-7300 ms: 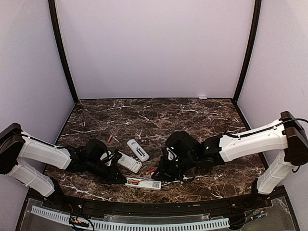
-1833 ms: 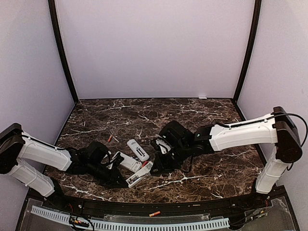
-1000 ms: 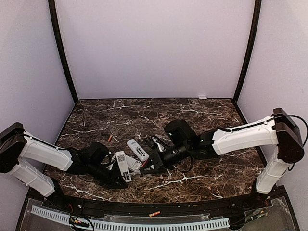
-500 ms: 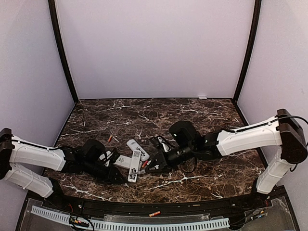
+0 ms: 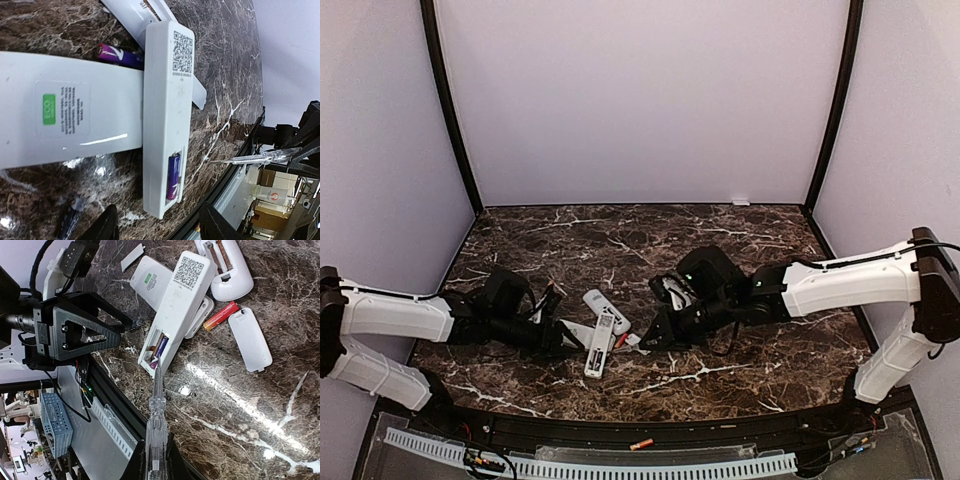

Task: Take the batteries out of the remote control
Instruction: Remove the battery from the remote control without the battery cover.

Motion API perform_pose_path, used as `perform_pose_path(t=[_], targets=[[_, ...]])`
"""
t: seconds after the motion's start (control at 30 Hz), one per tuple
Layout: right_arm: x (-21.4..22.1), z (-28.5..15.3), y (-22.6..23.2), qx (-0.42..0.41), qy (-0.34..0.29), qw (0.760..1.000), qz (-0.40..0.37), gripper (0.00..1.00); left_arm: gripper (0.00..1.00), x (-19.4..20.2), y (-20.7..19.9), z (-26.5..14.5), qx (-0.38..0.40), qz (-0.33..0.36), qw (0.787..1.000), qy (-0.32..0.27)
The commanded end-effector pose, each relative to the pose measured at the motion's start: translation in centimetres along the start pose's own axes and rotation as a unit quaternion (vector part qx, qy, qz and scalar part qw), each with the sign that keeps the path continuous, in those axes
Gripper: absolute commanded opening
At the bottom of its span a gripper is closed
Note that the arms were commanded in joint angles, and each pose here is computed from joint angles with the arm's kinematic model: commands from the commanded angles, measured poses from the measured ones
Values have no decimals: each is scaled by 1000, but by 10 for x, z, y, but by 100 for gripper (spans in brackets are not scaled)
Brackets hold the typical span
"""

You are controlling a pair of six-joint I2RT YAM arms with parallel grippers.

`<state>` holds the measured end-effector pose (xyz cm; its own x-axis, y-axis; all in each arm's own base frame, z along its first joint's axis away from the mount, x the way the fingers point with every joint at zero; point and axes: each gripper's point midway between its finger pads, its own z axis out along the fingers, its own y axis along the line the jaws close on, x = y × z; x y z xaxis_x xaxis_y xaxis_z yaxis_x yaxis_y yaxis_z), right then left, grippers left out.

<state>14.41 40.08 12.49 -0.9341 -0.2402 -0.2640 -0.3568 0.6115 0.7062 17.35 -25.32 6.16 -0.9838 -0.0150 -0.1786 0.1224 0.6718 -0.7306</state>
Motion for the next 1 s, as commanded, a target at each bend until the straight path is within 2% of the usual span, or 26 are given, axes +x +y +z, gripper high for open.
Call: perform_pose_path(t=[0.0, 0.2, 0.37, 0.7, 0.83, 0.97], targets=[[-15, -4, -4, 35, -20, 999, -14, 0, 55, -15, -26, 10, 56, 12, 998, 10], [-15, -3, -7, 51, -16, 998, -14, 0, 54, -14, -27, 23, 72, 7, 997, 33], [-17, -3, -6, 50, -19, 998, -14, 0, 49, -14, -28, 30, 78, 5, 996, 50], [-16, -5, -6, 48, -23, 998, -14, 0, 46, -1, -6, 47, 49, -7, 996, 74], [-16, -6, -4, 46, -23, 999, -14, 0, 40, -2, -7, 49, 52, -5, 996, 74], [-15, -7, -5, 50, -26, 998, -13, 0, 28, -1, -9, 50, 55, -3, 996, 76]])
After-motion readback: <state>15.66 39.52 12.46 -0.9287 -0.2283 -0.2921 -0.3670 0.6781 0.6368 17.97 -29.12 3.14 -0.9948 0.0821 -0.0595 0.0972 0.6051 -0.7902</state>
